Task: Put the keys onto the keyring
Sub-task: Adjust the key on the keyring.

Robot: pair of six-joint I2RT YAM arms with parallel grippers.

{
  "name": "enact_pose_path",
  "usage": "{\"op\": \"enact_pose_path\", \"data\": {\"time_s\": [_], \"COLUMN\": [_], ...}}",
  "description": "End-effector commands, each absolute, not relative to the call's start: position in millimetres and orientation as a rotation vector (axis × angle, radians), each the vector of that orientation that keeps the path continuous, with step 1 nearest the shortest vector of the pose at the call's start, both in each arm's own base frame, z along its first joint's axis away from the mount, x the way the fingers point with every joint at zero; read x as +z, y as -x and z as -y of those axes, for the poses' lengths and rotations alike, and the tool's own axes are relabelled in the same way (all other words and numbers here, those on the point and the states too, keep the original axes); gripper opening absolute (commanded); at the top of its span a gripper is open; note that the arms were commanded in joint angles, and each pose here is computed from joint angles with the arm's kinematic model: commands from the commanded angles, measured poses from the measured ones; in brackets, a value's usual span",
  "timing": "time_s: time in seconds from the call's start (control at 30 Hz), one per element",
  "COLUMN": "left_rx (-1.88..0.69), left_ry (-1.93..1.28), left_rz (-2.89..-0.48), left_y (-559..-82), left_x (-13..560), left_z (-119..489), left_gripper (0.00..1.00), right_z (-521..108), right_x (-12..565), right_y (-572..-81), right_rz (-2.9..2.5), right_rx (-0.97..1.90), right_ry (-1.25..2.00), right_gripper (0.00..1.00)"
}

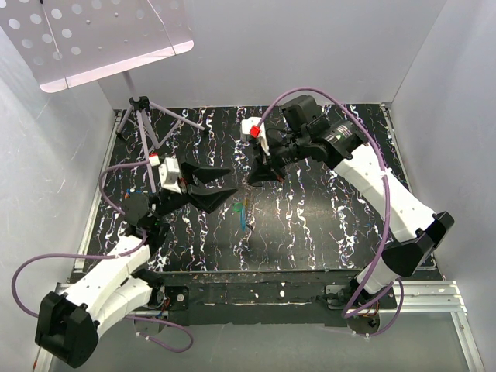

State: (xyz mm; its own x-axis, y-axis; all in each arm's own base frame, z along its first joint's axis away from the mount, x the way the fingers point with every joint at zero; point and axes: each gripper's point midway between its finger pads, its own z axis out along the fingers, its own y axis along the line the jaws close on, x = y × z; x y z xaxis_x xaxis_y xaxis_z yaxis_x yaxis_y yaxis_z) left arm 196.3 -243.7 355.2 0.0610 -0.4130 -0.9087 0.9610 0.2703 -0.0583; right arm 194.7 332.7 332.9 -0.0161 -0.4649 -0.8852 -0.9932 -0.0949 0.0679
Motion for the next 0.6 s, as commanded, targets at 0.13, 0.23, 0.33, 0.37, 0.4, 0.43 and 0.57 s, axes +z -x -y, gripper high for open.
{"op": "enact_pose_path", "data": {"time_s": [0.13,0.23,0.33,0.37,0.4,0.43,0.57], "left_rx": [-1.161,-1.138,-1.147,-1.147,-1.154,-1.159,-1.158], "left_ry": [-0.734,-0.821,-0.912,-0.927,-0.954,-0.975,-1.112], "left_rz": [-1.317,-1.403,-1.459,-1.465,-1.469,-1.472,-1.403], "left_y": [-211,-213,-214,-215,-216,-216,-211], "left_x": [351,347,340,339,336,334,325], "left_z": [243,245,250,251,252,254,257], "left_gripper": [0.69,0.7,0.68,0.68,0.66,0.65,0.6], "right_z": [-320,-317,-314,-313,-312,-311,-310], "right_x": [322,320,318,318,318,317,319], "right_y": [-192,-191,-189,-187,-186,-185,-179], "right_rz": [-1.492,-1.471,-1.463,-1.454,-1.452,-1.453,-1.431], "right_rx": [0.913,0.874,0.863,0.865,0.868,0.868,0.888], "right_ry": [1.732,1.77,1.796,1.803,1.807,1.812,1.828], "right_gripper": [0.01,0.01,0.01,0.01,0.01,0.01,0.01]}}
